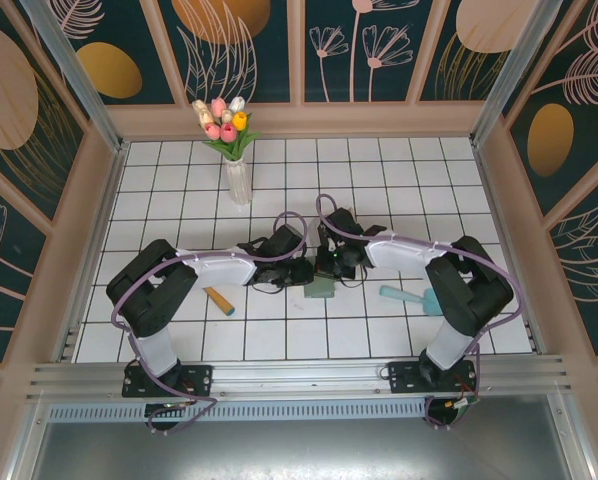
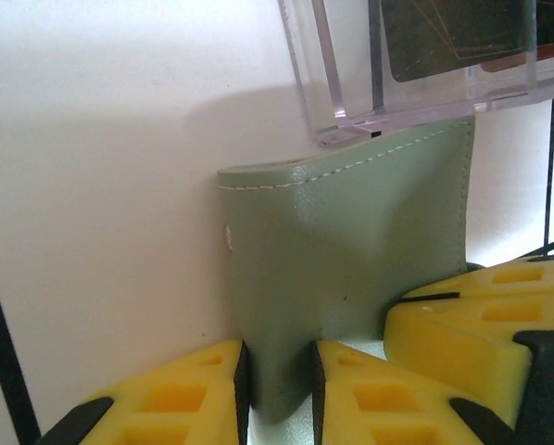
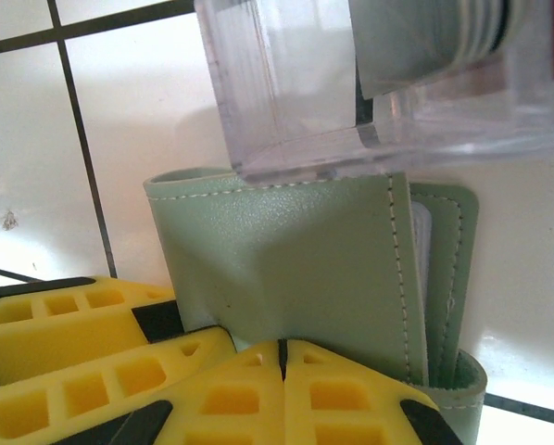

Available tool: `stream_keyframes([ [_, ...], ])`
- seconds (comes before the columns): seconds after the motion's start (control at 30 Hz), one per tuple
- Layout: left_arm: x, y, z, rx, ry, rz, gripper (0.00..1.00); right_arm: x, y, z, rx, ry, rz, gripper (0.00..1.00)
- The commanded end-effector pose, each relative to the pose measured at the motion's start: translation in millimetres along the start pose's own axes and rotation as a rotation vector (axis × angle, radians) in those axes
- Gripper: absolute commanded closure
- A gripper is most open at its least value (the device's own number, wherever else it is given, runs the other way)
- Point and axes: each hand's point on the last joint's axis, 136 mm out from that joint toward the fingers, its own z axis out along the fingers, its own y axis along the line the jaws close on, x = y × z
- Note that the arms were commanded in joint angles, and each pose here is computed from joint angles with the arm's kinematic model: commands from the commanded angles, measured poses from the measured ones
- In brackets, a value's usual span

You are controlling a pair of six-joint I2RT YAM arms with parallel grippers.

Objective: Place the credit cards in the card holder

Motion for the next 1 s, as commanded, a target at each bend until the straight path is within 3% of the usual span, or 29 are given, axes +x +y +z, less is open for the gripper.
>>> stream_keyframes([
  [0.0, 18.5, 18.7, 9.2, -0.056, 0.053, 0.015, 0.75, -9.6, -11.9, -5.2, 0.063, -0.038, 0.004, 1.00],
  [0.17, 16.7, 17.9, 9.4, -0.057, 0.050, 0.013, 0.75, -25.4, 12.1, -21.4, 0.013, -0.055, -0.030, 1.00],
  [0.43, 15.6, 19.3, 10.3, -0.067, 0.048, 0.016, 0.75, -17.3, 5.0, -16.6, 0.058, -0.030, -0.021, 1.00],
  [0.6, 15.7, 19.7, 9.0, -0.072, 0.048, 0.022, 0.75, -23.8, 5.0, -40.7, 0.093, -0.121, -0.025, 1.00],
  [0.67, 14.9, 18.4, 8.4, -0.066, 0.043, 0.026, 0.72, -24.4, -2.1, -51.7, 0.138, -0.139, -0.025, 0.86],
  [0.77, 14.3, 17.2, 8.4, -0.064, 0.046, 0.034, 0.71, -18.1, -11.3, -54.7, 0.229, -0.111, -0.032, 0.78],
  [0.83, 12.3, 15.6, 7.3, -0.065, 0.038, 0.038, 0.71, -12.0, -12.3, -52.9, 0.272, -0.092, -0.038, 0.68],
  [0.97, 10.2, 15.9, 5.2, -0.062, 0.021, 0.026, 0.71, -2.7, -16.9, -42.8, 0.344, -0.063, -0.043, 0.61],
])
